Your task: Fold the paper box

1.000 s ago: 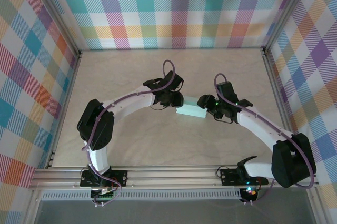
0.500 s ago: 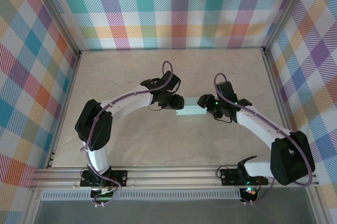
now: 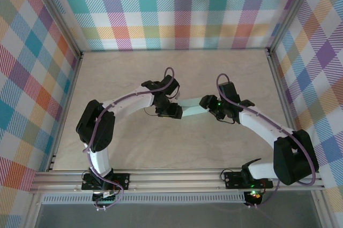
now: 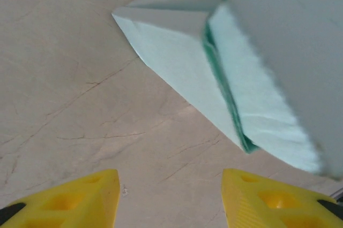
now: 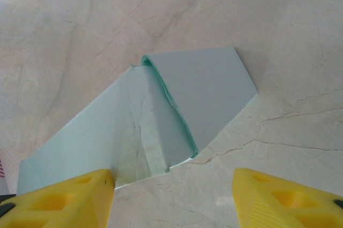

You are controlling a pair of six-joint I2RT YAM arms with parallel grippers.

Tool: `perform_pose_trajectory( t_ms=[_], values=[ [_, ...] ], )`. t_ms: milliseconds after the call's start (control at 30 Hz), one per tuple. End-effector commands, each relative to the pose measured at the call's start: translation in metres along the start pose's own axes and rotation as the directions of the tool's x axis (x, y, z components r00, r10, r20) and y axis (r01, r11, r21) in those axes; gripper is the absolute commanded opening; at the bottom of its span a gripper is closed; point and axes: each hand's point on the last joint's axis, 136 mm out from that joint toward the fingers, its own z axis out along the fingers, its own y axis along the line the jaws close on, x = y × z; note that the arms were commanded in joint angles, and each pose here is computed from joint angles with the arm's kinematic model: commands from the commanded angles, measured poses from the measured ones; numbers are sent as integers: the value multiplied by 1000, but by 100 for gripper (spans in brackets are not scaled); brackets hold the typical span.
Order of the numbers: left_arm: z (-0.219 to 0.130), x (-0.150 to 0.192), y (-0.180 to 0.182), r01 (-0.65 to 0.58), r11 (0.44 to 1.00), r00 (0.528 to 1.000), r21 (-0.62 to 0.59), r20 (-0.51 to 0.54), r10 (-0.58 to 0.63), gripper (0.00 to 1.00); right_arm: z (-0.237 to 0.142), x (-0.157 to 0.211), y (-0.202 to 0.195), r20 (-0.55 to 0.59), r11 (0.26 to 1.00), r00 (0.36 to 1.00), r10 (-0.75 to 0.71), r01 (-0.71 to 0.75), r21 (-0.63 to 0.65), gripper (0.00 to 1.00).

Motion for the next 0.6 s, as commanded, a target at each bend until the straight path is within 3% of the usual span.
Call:
perform_pose_trajectory(
  t_ms=[0, 267, 400, 567],
  values=[
    [-2, 5, -6, -2, 998, 999, 62, -35, 4, 53, 2, 6, -7, -36, 999, 999, 1, 0, 50, 60],
    [-44, -8, -45, -44, 952, 995, 303, 94, 16, 55, 6, 0, 6, -51, 999, 998, -27, 29, 26, 62],
    [-67, -23, -46, -2, 924, 980, 381, 183, -73, 55, 8, -4, 11, -51, 999, 998, -43, 44, 25, 63],
    [-67, -42, -16, 156, 924, 937, 349, 245, -250, 53, 11, -6, 14, -54, 999, 997, -47, 49, 20, 63]
  ],
)
